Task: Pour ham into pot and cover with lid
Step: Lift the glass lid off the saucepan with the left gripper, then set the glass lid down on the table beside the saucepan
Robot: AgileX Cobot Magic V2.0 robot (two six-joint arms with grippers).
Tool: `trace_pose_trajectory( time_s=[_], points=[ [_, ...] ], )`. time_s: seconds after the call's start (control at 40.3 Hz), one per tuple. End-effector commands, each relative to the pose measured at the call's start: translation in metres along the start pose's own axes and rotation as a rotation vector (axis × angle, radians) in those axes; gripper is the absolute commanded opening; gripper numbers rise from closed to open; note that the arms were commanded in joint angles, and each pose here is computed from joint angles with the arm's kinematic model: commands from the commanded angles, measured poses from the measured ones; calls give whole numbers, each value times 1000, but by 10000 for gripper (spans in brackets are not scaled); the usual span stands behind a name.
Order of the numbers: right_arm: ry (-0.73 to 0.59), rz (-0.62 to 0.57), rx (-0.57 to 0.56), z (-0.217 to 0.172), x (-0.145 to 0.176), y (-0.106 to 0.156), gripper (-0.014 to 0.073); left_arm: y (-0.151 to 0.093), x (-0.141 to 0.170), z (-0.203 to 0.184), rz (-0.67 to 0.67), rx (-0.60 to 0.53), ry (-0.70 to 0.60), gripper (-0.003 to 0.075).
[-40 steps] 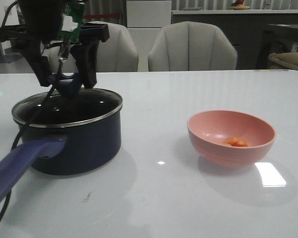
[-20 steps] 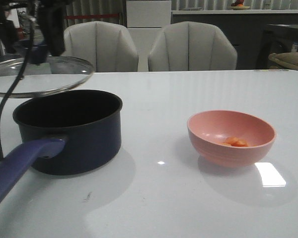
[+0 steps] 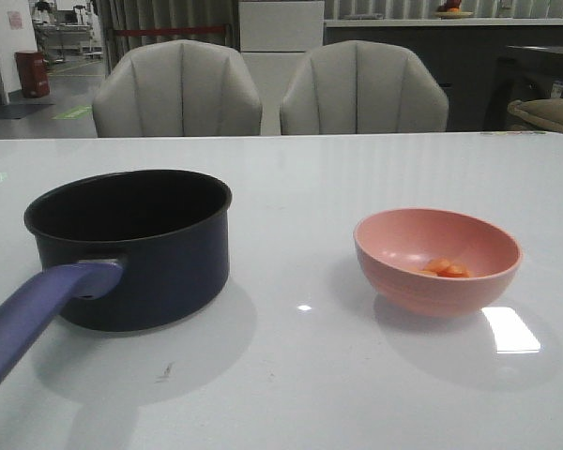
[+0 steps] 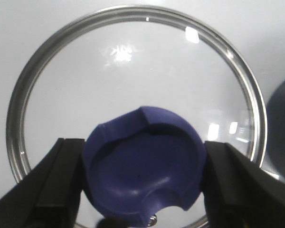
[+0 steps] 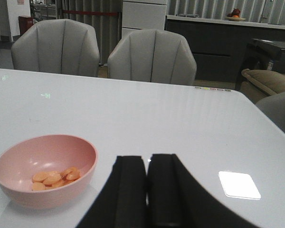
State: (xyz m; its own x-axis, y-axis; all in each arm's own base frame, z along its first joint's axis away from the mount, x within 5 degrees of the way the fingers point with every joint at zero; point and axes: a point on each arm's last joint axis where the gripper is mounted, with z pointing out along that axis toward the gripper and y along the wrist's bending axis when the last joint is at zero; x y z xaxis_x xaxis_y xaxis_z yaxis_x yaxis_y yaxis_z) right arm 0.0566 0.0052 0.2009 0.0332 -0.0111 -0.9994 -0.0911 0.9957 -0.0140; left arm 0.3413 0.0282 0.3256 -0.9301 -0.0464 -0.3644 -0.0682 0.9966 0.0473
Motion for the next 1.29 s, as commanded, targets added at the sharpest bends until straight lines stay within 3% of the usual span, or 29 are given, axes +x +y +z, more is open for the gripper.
trace_pose_trajectory(
  time_s=[0.0,0.149,0.571,0.944,1.142,1.267],
  points=[
    [-113,-16,10,-2,-11,-1,159,14,2,-4,-40,0,-107,292],
    [-113,-17,11,-2,-11,-1,159,23,15,24,-67,-8,-104,292],
    [-113,-17,11,-2,-11,-1,159,14,28,92,-83,58,49,299],
    [-113,-17,12,-2,-11,-1,159,12,30,111,-83,64,109,494],
    [-113,-17,12,-2,-11,-1,159,12,30,110,-82,65,123,634],
    [-113,-17,12,-2,-11,-1,159,13,23,102,-81,66,113,644]
  ],
)
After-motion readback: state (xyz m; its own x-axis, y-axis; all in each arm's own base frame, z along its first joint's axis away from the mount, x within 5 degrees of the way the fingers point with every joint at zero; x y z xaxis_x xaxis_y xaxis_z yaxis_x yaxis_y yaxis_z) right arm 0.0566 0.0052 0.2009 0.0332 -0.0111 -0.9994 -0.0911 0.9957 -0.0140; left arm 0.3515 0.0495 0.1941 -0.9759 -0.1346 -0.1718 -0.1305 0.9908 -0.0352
